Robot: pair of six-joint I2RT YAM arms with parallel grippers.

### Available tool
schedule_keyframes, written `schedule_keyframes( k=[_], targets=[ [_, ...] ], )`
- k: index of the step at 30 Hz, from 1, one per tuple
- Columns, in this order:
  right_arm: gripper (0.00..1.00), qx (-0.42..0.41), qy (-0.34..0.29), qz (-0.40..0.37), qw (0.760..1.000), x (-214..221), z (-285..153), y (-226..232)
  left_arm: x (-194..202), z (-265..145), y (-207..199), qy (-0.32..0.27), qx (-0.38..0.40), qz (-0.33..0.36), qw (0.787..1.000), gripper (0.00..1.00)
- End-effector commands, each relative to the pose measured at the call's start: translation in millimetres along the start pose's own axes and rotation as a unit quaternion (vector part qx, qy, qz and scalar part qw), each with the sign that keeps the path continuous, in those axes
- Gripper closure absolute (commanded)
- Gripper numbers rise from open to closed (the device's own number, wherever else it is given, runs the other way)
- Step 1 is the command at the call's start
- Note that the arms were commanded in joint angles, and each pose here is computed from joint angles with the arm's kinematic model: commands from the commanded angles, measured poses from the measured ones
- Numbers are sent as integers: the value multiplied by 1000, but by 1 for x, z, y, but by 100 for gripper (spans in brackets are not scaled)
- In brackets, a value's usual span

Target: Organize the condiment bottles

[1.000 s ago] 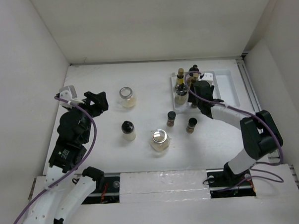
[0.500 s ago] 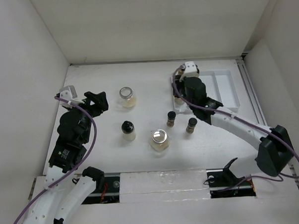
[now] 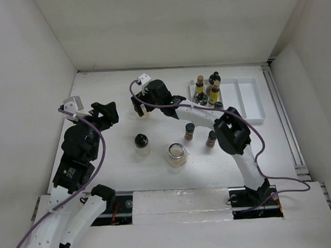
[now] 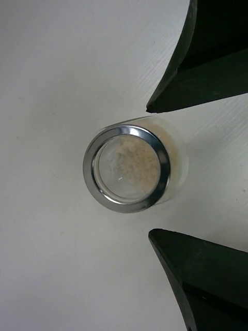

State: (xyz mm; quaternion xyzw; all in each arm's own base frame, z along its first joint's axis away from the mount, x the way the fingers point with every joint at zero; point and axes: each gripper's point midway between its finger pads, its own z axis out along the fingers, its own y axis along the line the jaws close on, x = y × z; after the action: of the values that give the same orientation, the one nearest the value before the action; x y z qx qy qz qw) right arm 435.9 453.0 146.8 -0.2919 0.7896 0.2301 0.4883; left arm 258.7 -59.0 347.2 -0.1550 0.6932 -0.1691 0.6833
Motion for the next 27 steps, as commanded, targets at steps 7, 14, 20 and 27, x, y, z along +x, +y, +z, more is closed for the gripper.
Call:
schedule_keyframes(
  k=[7, 14, 20, 27],
  targets=[
    [1, -19, 12, -30, 999, -9, 47, 11, -10, 0, -5, -20, 12, -7, 1000, 32],
    [54, -2, -12, -24, 1000, -8, 51, 15, -13, -2, -6, -24, 14, -8, 1000, 32],
    [61, -14, -145, -6, 989, -129, -46, 30, -10, 0, -5, -20, 12, -7, 1000, 32],
    [62, 66, -283, 24, 957, -223, -192, -47, -8, 0, -6, -14, 15, -5, 1000, 32]
  ],
)
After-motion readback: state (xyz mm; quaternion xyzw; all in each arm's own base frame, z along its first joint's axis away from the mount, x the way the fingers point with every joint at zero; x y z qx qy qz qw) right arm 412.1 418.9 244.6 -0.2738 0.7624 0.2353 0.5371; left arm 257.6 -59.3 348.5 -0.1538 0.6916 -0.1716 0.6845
